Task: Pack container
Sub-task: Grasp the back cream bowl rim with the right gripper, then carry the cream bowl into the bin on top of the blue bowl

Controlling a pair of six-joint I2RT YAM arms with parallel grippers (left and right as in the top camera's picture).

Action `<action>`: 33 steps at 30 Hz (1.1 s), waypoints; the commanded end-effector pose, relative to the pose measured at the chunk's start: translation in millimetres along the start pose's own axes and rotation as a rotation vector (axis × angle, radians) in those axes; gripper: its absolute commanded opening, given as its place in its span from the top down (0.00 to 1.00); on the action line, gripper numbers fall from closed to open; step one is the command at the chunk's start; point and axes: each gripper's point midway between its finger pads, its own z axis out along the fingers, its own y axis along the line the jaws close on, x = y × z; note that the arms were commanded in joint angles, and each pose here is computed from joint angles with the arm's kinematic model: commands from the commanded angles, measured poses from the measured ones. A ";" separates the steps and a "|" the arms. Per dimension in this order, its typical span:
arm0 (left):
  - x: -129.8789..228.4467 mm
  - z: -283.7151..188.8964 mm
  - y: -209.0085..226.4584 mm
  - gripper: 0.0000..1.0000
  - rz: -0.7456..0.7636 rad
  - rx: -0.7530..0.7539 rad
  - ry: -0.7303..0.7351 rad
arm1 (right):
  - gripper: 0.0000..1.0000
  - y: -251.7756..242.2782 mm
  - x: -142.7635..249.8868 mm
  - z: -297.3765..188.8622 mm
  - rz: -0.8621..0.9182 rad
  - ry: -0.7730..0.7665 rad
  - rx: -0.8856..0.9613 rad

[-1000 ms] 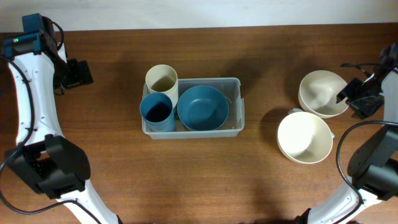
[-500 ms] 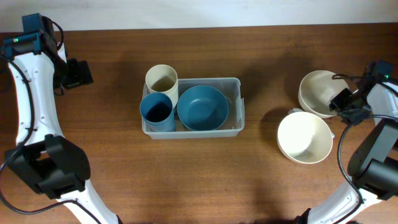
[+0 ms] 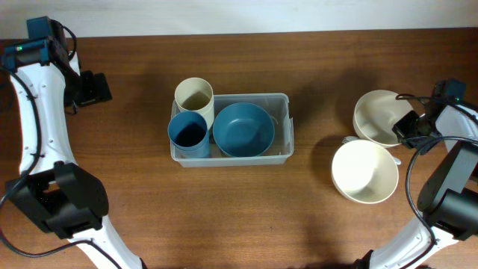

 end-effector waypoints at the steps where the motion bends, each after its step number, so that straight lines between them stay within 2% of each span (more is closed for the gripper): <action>1: -3.7 -4.8 -0.6 0.00 -0.013 0.011 -0.017 | 0.96 -4.7 3.3 2.7 0.014 0.009 0.016; 8: -3.7 -4.8 -0.6 0.00 -0.013 0.011 -0.017 | 0.96 -3.9 4.3 2.5 0.030 0.015 0.010; 13: -3.7 -4.8 -0.6 0.00 -0.013 0.011 -0.017 | 0.96 13.6 0.7 -7.4 0.027 0.029 -0.072; 26: -3.7 -4.8 -0.6 0.00 -0.013 0.011 -0.017 | 0.96 55.0 -30.2 -98.3 -0.108 0.010 -0.205; 33: -3.7 -4.8 -0.7 0.00 -0.013 0.011 -0.017 | 0.96 92.8 -7.9 -138.2 -0.274 0.077 -0.379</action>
